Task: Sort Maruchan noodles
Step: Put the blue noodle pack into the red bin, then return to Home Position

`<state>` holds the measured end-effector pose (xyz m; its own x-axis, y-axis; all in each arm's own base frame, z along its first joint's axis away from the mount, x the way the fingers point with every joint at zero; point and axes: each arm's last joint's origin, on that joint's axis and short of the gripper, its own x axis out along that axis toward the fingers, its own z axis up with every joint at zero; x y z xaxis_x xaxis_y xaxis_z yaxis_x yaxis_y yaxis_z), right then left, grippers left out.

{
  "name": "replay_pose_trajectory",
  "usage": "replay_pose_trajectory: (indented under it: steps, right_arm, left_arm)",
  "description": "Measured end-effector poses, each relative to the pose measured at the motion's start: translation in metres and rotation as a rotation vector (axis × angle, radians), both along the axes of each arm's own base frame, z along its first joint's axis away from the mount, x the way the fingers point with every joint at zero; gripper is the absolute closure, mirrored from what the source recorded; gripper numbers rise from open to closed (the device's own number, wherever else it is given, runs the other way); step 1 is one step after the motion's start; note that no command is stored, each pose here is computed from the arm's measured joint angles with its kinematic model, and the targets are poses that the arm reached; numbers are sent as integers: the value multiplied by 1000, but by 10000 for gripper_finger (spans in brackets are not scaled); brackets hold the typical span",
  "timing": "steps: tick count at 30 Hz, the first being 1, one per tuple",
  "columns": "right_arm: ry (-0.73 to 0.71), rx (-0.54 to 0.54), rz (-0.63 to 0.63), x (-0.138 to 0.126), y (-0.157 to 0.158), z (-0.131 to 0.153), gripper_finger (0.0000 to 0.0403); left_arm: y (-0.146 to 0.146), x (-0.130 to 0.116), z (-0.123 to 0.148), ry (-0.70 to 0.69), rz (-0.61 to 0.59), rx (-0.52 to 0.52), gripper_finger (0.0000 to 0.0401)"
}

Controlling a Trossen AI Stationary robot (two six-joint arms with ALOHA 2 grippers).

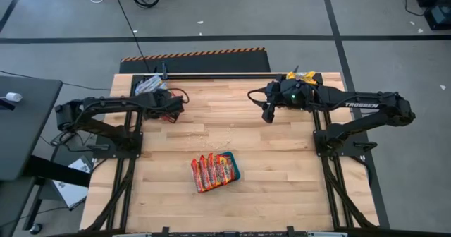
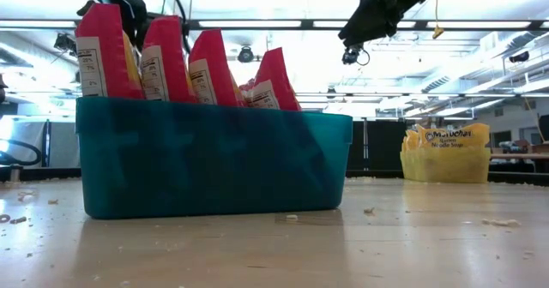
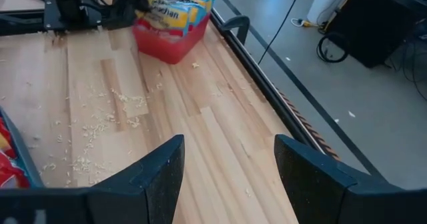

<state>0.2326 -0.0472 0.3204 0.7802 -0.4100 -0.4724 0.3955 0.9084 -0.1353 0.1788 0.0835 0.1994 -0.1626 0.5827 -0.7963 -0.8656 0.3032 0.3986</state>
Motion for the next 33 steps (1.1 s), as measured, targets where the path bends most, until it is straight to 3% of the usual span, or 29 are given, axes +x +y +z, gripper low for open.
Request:
replay_pose_trajectory:
  steps: [5, 11, 18, 23, 30, 33]
  right_arm:
    - [-13, 6, -2, 0, -4, 1, 165]
    - [-18, 34, 23, 2, -6, -1, 165]
    - [40, 96, 116, 16, -5, -15, 165]
    - [25, 97, 124, 23, -6, -18, 165]
    - [86, 78, 151, 29, -8, -28, 165]
    - [101, 80, 182, 31, -8, -31, 165]
  left_arm:
    - [0, 3, -1, -29, -56, -105, 354]
    - [11, 1, 0, -66, -72, -204, 280]
    - [36, 0, 29, -100, -128, -275, 199]
    - [40, 1, 38, -152, -95, -280, 190]
    - [24, 46, 30, -505, -199, -99, 201]
    - [10, 49, 12, -452, -156, -99, 209]
